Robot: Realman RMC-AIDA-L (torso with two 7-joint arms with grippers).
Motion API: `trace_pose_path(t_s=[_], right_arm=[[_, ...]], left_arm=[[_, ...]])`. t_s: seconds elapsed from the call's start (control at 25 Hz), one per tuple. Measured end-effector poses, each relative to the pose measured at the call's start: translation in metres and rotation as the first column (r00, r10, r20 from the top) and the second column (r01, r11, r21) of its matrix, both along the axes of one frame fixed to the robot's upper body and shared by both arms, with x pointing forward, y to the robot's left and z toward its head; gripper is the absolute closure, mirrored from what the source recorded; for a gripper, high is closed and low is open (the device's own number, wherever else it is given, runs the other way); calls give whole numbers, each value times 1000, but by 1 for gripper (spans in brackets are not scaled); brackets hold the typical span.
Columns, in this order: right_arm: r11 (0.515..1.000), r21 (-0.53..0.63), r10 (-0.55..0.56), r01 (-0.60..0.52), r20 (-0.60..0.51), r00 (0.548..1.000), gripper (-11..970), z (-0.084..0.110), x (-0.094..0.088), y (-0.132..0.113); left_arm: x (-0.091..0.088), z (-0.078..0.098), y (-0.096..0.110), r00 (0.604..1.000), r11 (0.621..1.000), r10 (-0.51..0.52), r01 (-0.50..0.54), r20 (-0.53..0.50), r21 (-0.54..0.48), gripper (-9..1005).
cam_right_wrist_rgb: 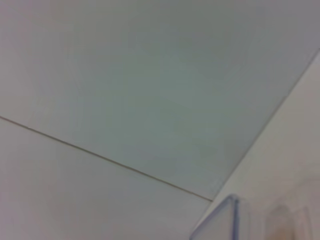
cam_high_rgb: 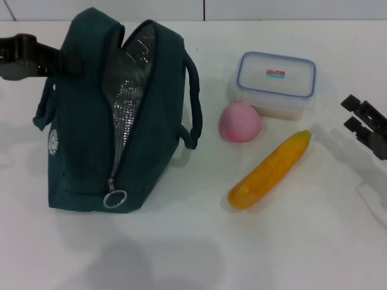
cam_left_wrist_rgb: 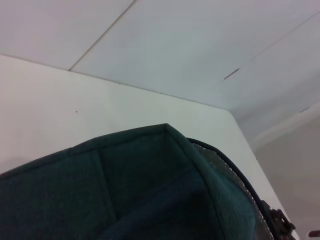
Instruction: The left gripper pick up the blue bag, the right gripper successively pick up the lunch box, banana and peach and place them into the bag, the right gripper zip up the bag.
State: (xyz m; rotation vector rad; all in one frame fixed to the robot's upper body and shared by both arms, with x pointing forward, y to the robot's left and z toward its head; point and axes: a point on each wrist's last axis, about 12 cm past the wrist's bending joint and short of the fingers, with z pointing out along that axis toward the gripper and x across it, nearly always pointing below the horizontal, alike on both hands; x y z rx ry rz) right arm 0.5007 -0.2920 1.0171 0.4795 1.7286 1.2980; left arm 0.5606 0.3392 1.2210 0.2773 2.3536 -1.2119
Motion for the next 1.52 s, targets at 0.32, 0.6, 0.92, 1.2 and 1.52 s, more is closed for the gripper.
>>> trace_pose_path(t_s=[0.32, 0.6, 0.92, 1.2, 1.52], right_arm=[[997, -80, 3, -4, -20, 1000, 90, 8, 40, 17], [990, -140, 25, -31, -46, 999, 90, 11, 58, 29], [990, -140, 30, -32, -15, 999, 89, 21, 70, 35], [987, -157, 24, -27, -22, 999, 89, 23, 78, 39], [985, -171, 0, -6, -38, 999, 90, 23, 84, 39]], left_arm=[[1, 0, -3, 1000, 1000, -6, 6, 2, 0, 954], [1, -1, -3, 1000, 1000, -6, 6, 0, 1, 955], [1, -1, -4, 1000, 1000, -7, 7, 2, 2, 955], [3, 1, -5, 1000, 1000, -9, 9, 15, 6, 955], [3, 0, -6, 1000, 1000, -18, 18, 18, 9, 956]])
